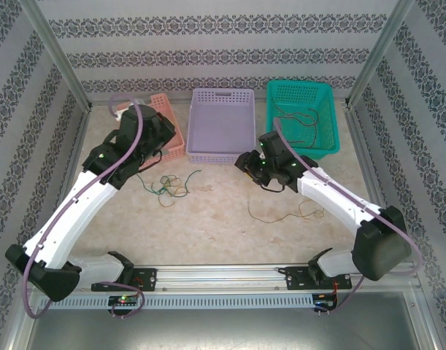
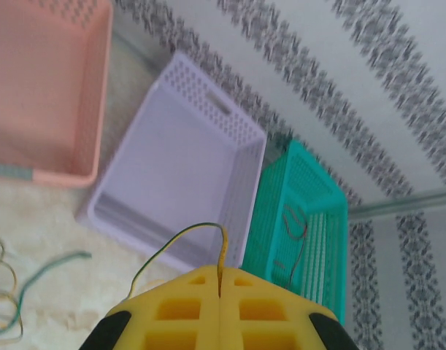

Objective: Untangle the cables

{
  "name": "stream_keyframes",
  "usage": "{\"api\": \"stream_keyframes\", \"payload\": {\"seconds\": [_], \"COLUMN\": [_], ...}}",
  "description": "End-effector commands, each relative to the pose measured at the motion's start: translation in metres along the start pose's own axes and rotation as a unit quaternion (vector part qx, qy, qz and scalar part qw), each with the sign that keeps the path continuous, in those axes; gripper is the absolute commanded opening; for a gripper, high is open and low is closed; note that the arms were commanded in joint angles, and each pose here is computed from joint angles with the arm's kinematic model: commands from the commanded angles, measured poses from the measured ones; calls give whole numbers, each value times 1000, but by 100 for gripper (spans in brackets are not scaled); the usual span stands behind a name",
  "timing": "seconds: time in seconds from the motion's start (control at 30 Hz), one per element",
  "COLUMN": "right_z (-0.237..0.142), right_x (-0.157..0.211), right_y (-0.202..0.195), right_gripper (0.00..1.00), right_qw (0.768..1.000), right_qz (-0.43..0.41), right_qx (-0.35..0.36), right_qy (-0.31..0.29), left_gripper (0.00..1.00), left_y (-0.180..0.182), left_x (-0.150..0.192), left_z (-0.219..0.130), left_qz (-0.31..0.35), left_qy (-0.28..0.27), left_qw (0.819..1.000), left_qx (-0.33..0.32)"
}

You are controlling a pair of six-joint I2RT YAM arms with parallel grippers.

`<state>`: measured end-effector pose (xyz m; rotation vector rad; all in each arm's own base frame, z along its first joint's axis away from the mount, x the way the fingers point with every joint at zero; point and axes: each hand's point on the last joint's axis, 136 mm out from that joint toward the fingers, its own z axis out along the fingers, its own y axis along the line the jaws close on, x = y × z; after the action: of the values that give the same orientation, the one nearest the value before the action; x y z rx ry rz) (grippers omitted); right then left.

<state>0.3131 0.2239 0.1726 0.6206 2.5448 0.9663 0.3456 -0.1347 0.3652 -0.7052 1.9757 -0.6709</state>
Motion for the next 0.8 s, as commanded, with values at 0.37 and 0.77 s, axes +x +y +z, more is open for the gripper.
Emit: {"api": "stream_keyframes", "payload": {"seconds": [0.37,0.77], "right_z": [-109,-83], "right_x": [-41,-20], "right_y": [-169,-202], "right_gripper": [40,34], "right_qw": [968,970], "right_qz": [18,16], "right_qx": [216,225], "right_qy": [-130,-90], "left_gripper": [0,0], "left_y": [-27,-71], "left_x": [-62,-49], "left_z": [-52,-43], "left_qz": [31,46], "left_qy": [-124,-74], "left_qw": [990,985], "left_qx": [68,152]}}
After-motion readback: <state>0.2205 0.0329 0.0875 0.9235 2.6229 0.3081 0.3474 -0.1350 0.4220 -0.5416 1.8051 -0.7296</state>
